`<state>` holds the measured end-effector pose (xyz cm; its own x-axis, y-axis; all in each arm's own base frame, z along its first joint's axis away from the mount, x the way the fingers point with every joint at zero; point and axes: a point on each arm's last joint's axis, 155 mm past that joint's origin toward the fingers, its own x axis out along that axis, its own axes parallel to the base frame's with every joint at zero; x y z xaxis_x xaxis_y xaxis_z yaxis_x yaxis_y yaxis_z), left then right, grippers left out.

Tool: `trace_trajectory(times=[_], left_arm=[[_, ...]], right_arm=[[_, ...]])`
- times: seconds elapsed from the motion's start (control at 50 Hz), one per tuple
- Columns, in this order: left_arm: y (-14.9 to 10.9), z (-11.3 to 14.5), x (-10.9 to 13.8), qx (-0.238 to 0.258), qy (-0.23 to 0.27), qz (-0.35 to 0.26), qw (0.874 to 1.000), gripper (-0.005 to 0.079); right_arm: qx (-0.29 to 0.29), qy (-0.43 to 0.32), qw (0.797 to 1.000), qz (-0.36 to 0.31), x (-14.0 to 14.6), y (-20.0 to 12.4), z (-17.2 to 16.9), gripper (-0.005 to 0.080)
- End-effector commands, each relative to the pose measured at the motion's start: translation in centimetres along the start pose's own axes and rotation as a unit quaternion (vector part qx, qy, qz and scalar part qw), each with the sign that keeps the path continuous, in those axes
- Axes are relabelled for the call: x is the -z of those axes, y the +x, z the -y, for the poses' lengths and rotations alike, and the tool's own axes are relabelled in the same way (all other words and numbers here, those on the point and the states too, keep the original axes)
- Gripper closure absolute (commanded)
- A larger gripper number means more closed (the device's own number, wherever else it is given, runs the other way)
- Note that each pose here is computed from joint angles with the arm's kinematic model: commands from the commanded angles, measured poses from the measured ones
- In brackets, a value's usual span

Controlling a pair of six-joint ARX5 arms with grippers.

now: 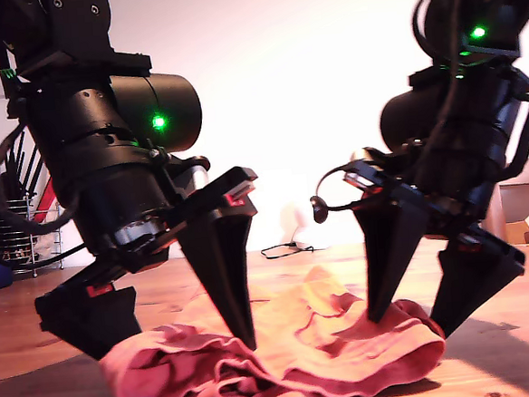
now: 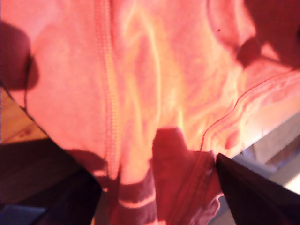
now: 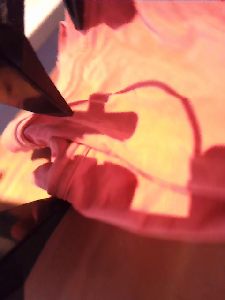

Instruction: Fold the underwear in front of you. After folding it, place it to the right side.

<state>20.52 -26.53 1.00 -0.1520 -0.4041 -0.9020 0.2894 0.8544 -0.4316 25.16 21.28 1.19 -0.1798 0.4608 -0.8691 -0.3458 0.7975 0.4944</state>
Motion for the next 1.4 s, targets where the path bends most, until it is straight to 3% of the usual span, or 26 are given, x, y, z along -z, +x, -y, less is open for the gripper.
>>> trace_trajectory(times=[0.0,0.08,0.16,0.2,0.36,0.44,0.48,0.74,0.98,1.24,1.38], left_arm=[[1.6,-1.2,1.9,-0.017,-0.006,-0.041,0.999,0.0069],[1.7,-1.0,2.3,-0.019,-0.002,-0.046,0.999,0.0078],[1.9,-0.7,2.7,-0.02,0.006,-0.051,0.998,0.016],[2.0,-0.5,2.9,-0.02,0.011,-0.054,0.998,0.0226],[2.3,0.2,3.6,-0.022,0.03,-0.063,0.997,0.0628],[2.4,0.4,3.9,-0.022,0.047,-0.067,0.996,0.0737],[2.5,0.5,4.0,-0.023,0.048,-0.069,0.996,0.0768],[2.0,0.9,6.0,-0.006,0.045,-0.11,0.993,0.0766],[1.2,3.7,8.6,0.07,0.053,-0.162,0.983,0.0766],[-0.8,6.4,8.5,0.152,0.049,-0.159,0.974,0.0766],[-1.8,6.1,7.4,0.168,0.037,-0.141,0.975,0.0766]], right_arm=[[0.0,0.0,1.0,-0.019,1.1,1.0,0.0,0.0264],[0.007,-0.003,1.0,-0.021,1.3,1.4,0.0,0.0301],[0.019,-0.002,0.999,-0.026,1.7,1.6,0.4,0.0382],[0.019,0.0,0.999,-0.029,1.9,1.7,0.3,0.0427],[0.02,0.007,0.999,-0.037,2.4,1.7,0.4,0.0678],[0.021,0.013,0.999,-0.047,2.9,1.7,0.4,0.0769],[0.023,0.016,0.998,-0.053,3.2,1.7,0.5,0.0765],[0.027,0.031,0.994,-0.101,5.7,1.3,0.2,0.0765],[0.014,0.025,0.992,-0.126,7.5,0.2,-1.5,0.0765],[0.006,0.029,0.991,-0.133,7.7,-0.9,-2.4,0.0765],[0.002,0.025,0.992,-0.126,7.0,-1.5,-3.0,0.0765]])
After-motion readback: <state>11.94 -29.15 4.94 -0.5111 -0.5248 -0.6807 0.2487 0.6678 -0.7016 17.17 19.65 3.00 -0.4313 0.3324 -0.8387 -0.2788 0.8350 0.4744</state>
